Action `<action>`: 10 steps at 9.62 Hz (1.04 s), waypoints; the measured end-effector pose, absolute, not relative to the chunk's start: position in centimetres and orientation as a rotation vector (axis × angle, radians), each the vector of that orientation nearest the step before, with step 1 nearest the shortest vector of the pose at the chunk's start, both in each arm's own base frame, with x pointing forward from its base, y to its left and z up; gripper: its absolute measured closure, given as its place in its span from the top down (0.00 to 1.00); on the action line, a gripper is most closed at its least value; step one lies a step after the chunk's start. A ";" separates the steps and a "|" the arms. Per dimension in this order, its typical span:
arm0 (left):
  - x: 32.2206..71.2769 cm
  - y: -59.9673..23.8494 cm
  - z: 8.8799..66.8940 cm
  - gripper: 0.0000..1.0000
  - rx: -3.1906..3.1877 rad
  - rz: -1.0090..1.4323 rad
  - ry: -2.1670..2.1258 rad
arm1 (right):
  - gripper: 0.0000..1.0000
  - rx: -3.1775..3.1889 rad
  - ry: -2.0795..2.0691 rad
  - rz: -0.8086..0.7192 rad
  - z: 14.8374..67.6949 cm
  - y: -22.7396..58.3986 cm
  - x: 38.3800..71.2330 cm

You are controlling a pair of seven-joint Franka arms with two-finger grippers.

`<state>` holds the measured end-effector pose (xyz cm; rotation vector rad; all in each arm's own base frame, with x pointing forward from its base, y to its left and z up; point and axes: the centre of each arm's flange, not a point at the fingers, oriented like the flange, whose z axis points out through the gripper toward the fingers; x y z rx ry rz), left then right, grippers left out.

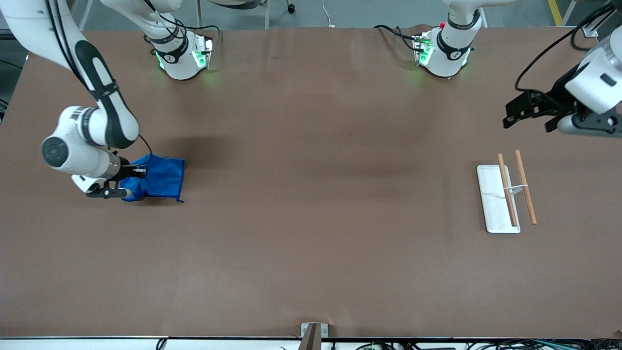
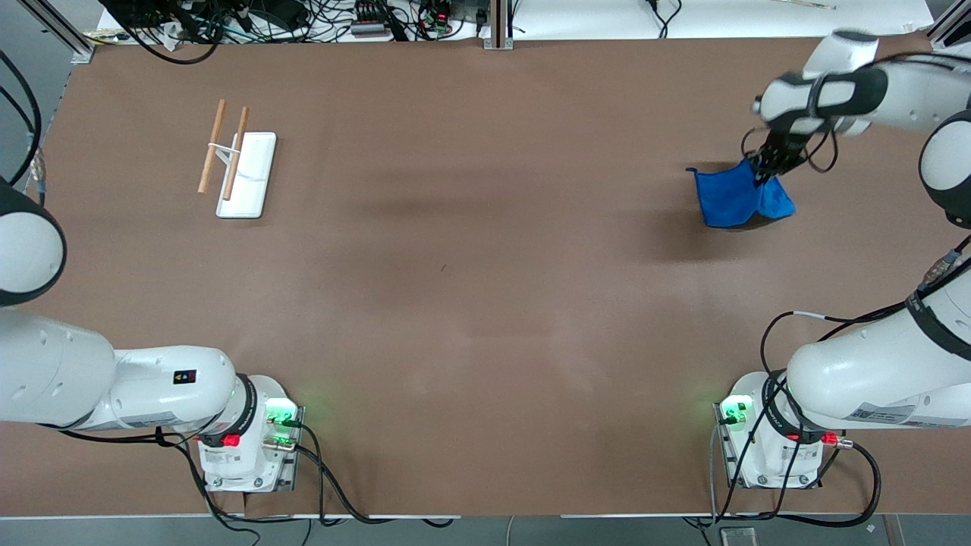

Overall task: Right arm passes towel to left arm to hang
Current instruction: 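Lift the towel with the right gripper while the left gripper approaches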

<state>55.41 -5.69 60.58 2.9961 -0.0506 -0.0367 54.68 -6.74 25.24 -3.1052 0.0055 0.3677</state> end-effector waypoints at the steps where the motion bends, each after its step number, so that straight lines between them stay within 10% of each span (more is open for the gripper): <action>1: 56.3 -4.3 58.8 1.00 2.950 -0.079 -0.004 | 0.05 -3.100 -0.007 0.400 28.7 -6.0 56.3; 10: 59.5 -7.1 37.8 1.00 1.883 -0.077 -0.121 | 0.05 -2.549 0.052 0.173 39.5 15.3 61.3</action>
